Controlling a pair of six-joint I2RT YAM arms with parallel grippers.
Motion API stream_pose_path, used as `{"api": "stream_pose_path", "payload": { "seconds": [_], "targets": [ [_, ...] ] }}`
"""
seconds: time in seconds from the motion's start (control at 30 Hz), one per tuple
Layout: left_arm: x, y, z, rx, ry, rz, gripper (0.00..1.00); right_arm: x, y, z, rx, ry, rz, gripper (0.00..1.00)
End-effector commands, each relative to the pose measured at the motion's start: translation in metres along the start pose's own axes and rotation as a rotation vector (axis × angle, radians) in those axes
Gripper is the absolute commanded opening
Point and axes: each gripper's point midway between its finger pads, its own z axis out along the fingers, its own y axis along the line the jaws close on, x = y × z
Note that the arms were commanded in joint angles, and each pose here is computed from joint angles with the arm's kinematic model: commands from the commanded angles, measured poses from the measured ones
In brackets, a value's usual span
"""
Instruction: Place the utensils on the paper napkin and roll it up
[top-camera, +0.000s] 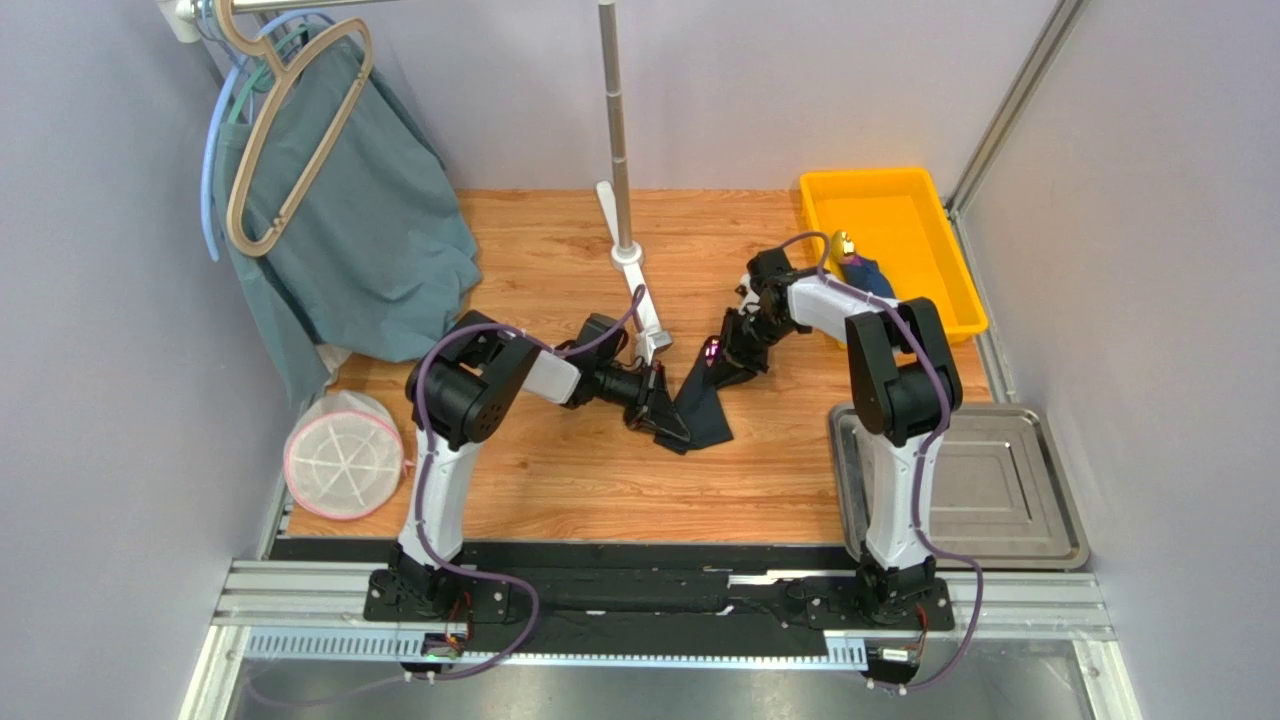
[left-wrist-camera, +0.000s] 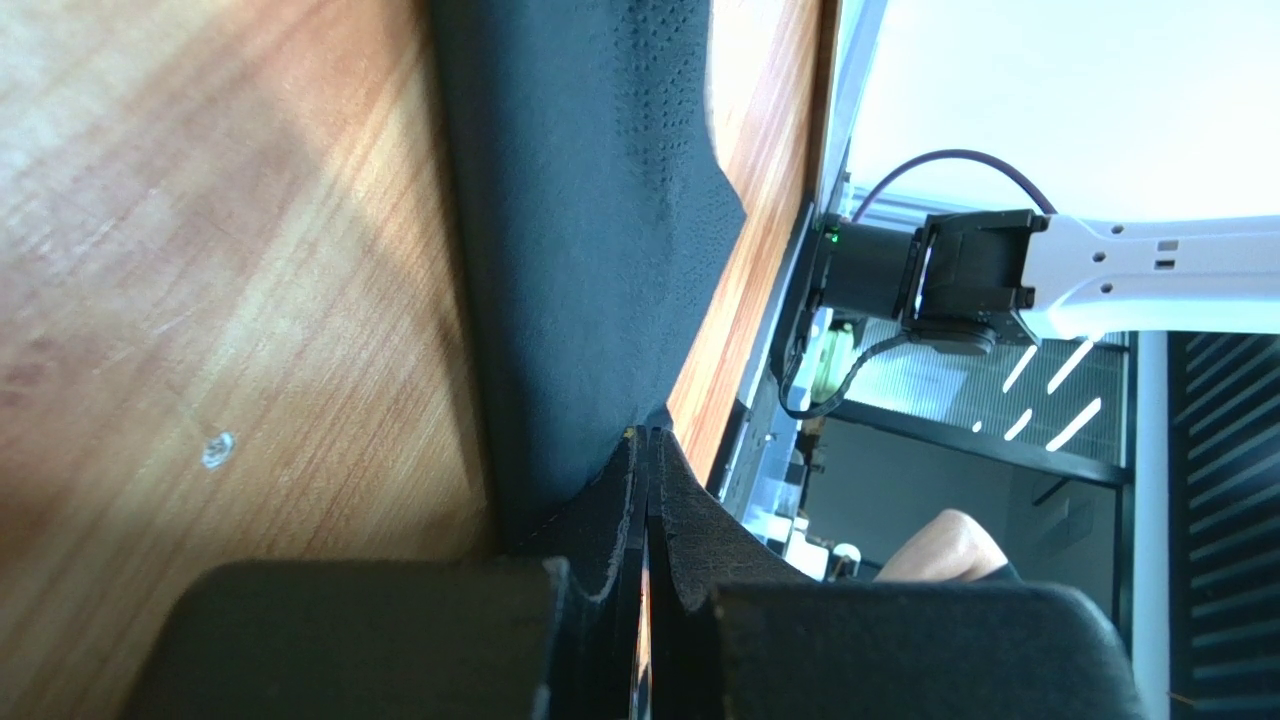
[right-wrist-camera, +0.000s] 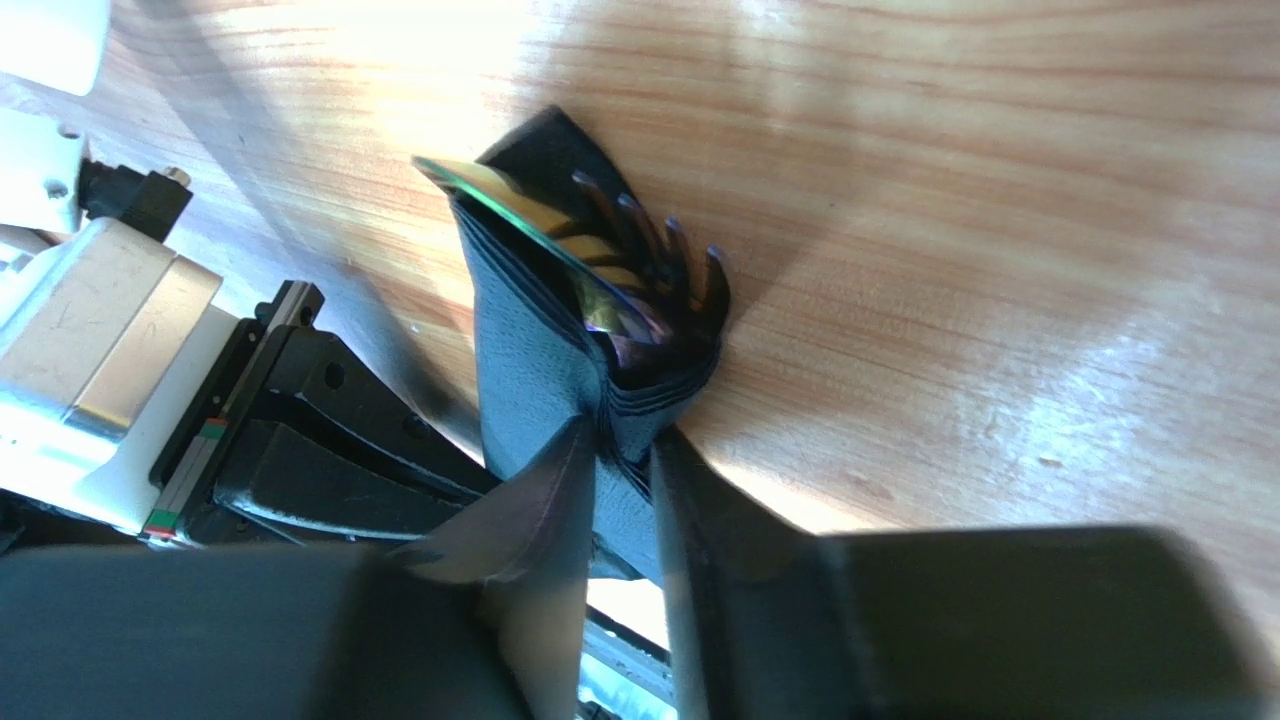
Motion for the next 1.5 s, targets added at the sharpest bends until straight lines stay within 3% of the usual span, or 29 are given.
{"api": "stream_pose_path", "payload": {
  "seconds": [0.0,0.1,0.23,0.33,0.47,0.57,0.63,0.67,0.7,0.73,0.8,0.83,1.0,1.27,1.47],
  "targets": [
    [0.001,0.04,0.005,-0.132,-0.035,-0.037,0.0,0.002,-0.027,0.023,0.109,0.014,0.001,0.13],
    [-0.001,0.036,0.005,-0.129,-0.041,-0.032,0.0,-0.002,-0.025,0.019,0.093,0.011,-0.001,0.0],
    [-0.012,0.02,0.002,-0.103,-0.064,0.014,0.0,-0.006,-0.014,0.014,0.017,0.014,-0.006,0.0],
    [-0.023,-0.005,-0.005,-0.083,-0.084,0.1,0.1,-0.011,0.0,0.005,-0.047,-0.012,-0.053,0.0],
    [-0.026,-0.041,-0.022,-0.088,-0.099,0.193,0.33,-0.015,0.015,-0.008,-0.101,-0.045,-0.118,0.0],
    [-0.026,-0.071,-0.038,-0.101,-0.11,0.278,0.45,-0.018,0.02,-0.015,-0.117,-0.071,-0.156,0.0],
    [-0.026,-0.087,-0.052,-0.118,-0.127,0.347,0.47,-0.019,0.023,-0.018,-0.13,-0.084,-0.176,0.0],
    [-0.022,-0.09,-0.058,-0.134,-0.12,0.339,0.57,-0.019,0.024,-0.02,-0.137,-0.087,-0.176,0.0],
    [-0.023,-0.099,-0.066,-0.142,-0.138,0.378,0.58,-0.018,0.025,-0.02,-0.141,-0.09,-0.18,0.0],
    [-0.024,-0.1,-0.074,-0.155,-0.152,0.387,0.7,-0.019,0.029,-0.023,-0.155,-0.104,-0.194,0.0],
    [-0.023,-0.108,-0.091,-0.194,-0.179,0.423,0.72,-0.018,0.033,-0.026,-0.176,-0.108,-0.203,0.0],
    [-0.026,-0.109,-0.101,-0.213,-0.204,0.436,0.86,-0.018,0.037,-0.03,-0.193,-0.117,-0.216,0.0],
    [-0.029,-0.12,-0.138,-0.317,-0.291,0.537,0.92,-0.017,0.044,-0.035,-0.226,-0.125,-0.243,0.0],
    [-0.031,-0.134,-0.166,-0.348,-0.391,0.578,0.99,-0.013,0.059,-0.05,-0.284,-0.141,-0.287,0.0],
    [-0.023,-0.175,-0.19,-0.249,-0.661,0.841,0.99,-0.007,0.075,-0.066,-0.351,-0.146,-0.349,0.0]
  ]
}}
